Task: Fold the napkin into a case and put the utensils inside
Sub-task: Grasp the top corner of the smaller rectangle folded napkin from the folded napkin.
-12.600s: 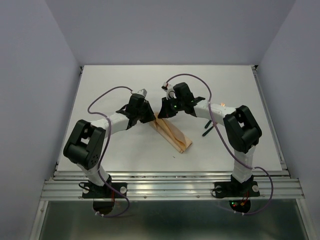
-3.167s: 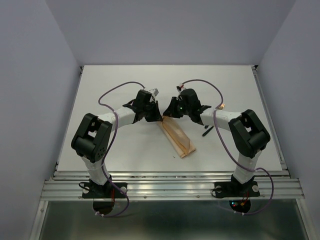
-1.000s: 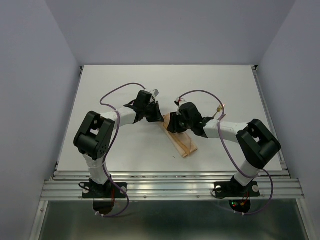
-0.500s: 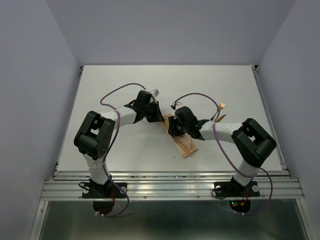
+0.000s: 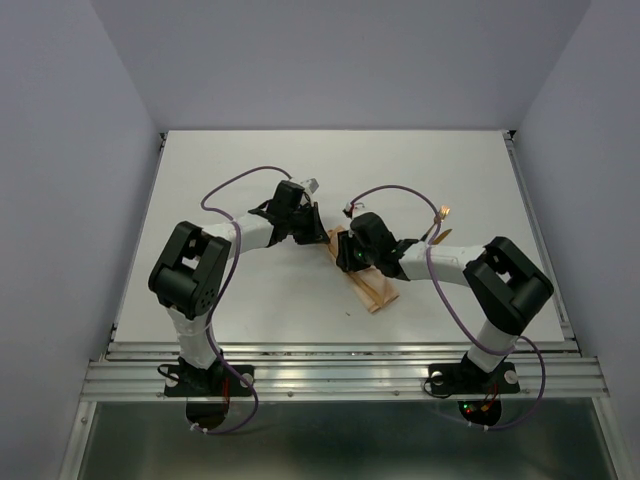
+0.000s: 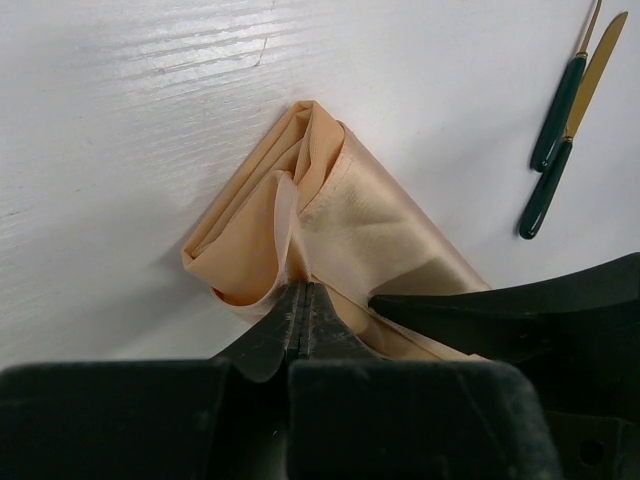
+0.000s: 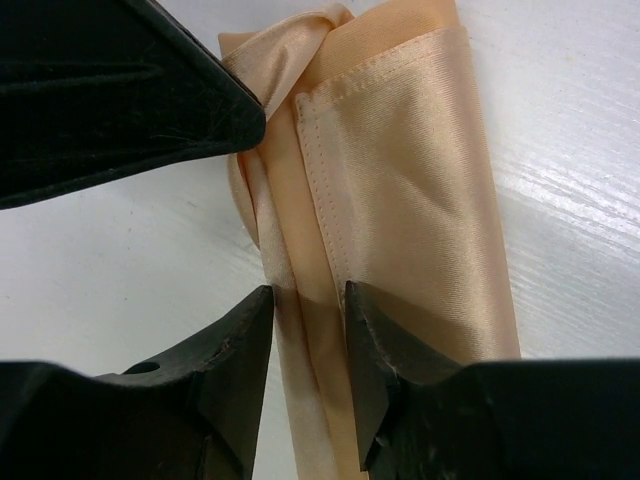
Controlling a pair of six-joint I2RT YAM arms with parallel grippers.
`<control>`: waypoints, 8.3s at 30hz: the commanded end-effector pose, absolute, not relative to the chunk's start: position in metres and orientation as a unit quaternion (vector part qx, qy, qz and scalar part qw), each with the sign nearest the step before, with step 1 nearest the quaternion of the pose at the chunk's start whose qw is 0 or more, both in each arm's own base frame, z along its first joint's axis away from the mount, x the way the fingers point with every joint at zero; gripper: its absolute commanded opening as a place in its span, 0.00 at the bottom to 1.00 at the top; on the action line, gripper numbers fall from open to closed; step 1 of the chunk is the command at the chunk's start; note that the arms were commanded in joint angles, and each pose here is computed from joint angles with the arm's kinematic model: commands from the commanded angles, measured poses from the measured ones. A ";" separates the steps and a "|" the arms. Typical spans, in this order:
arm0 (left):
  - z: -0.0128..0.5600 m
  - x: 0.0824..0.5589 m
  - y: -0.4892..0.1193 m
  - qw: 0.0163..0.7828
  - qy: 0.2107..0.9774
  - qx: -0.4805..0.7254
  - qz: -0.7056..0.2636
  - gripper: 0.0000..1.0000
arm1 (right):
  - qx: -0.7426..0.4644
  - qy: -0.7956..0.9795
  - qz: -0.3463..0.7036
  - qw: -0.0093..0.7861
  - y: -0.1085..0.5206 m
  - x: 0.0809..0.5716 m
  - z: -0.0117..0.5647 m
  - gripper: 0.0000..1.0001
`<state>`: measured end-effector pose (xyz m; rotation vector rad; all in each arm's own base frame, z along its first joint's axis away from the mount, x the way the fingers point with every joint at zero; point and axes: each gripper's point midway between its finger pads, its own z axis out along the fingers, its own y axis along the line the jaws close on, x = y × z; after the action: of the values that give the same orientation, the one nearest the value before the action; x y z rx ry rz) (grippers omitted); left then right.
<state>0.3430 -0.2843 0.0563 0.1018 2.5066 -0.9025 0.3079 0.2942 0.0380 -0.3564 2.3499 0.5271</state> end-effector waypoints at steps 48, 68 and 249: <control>0.059 0.347 -0.298 0.236 0.903 0.050 -0.356 0.00 | -0.137 0.898 0.197 0.369 0.296 0.315 0.052 0.27; 0.059 0.346 -0.300 0.233 0.902 0.053 -0.359 0.00 | -0.116 0.890 0.201 0.394 0.292 0.318 0.065 0.33; 0.137 0.360 -0.308 0.249 0.881 0.061 -0.397 0.24 | -0.117 0.862 0.260 0.420 0.313 0.322 0.100 0.38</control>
<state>0.3467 -0.3072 0.0775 0.1397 2.5585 -0.9490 0.3100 0.3116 0.0501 -0.3446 2.3016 0.6418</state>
